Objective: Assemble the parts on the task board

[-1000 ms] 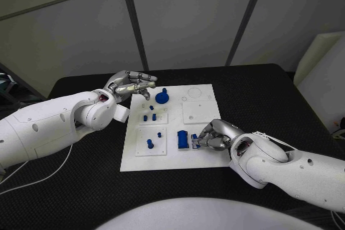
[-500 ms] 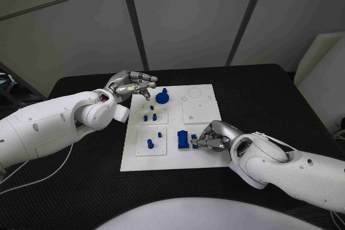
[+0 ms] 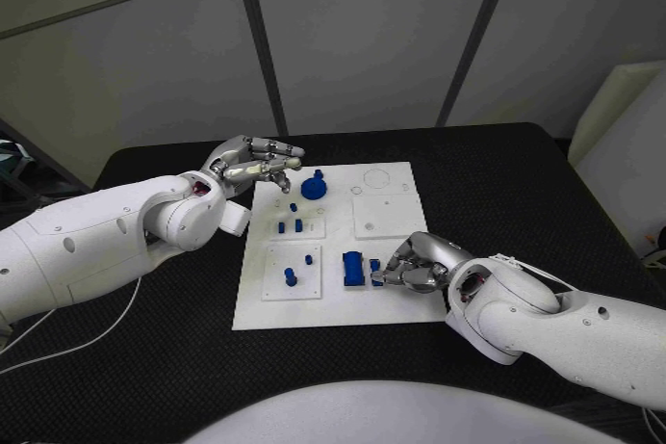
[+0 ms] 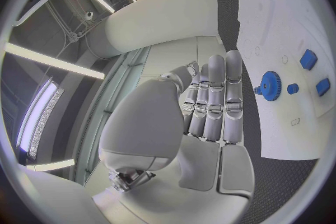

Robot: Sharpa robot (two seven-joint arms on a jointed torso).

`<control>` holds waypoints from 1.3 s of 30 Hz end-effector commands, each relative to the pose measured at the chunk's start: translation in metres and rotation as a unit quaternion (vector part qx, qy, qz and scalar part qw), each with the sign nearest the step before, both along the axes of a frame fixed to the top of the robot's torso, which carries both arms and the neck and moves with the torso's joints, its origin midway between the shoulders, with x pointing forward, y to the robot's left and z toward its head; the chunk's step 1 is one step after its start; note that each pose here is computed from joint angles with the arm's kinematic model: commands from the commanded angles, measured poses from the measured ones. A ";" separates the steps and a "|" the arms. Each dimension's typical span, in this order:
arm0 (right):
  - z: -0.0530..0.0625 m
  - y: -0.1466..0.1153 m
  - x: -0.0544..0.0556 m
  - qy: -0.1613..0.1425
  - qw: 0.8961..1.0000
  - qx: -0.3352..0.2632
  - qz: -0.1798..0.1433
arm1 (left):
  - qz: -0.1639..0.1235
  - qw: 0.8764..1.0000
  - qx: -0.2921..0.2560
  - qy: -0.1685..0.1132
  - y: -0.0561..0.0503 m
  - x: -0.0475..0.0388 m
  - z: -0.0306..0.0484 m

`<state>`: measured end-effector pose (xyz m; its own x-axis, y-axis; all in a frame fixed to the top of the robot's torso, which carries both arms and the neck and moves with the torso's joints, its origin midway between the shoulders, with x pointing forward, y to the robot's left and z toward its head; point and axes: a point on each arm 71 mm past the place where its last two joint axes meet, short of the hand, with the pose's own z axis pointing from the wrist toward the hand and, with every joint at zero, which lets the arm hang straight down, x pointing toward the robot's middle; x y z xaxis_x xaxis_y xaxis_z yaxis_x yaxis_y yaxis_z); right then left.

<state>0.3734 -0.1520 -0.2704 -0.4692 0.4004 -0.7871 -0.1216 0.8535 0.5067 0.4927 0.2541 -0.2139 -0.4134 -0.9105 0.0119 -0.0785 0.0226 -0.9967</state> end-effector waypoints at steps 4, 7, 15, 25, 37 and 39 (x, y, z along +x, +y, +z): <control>0.001 -0.001 -0.003 0.000 0.999 -0.001 0.032 | -0.005 1.000 -0.003 0.000 0.000 -0.0001 0.0012; 0.001 -0.001 -0.003 0.001 0.999 -0.002 0.036 | -0.005 1.000 -0.003 0.000 0.000 0.0000 0.0011; -0.001 -0.001 -0.001 0.000 0.999 -0.002 0.037 | -0.005 1.000 -0.003 0.001 0.000 0.0004 0.0008; -0.004 -0.001 0.004 -0.004 1.000 -0.002 0.030 | -0.006 1.000 -0.003 0.001 -0.001 0.0004 0.0006; -0.005 -0.003 0.009 -0.015 1.000 0.005 0.020 | -0.006 1.000 -0.003 0.003 -0.001 0.0008 0.0002; -0.006 -0.004 0.011 -0.017 1.000 0.006 0.019 | -0.006 1.000 -0.003 0.003 -0.001 0.0009 0.0001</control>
<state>0.3826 -0.1549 -0.2764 -0.4711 0.3801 -0.7960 -0.1681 0.8472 0.5040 0.4935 0.2546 -0.2147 -0.4141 -0.9101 0.0123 -0.0828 0.0242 -0.9963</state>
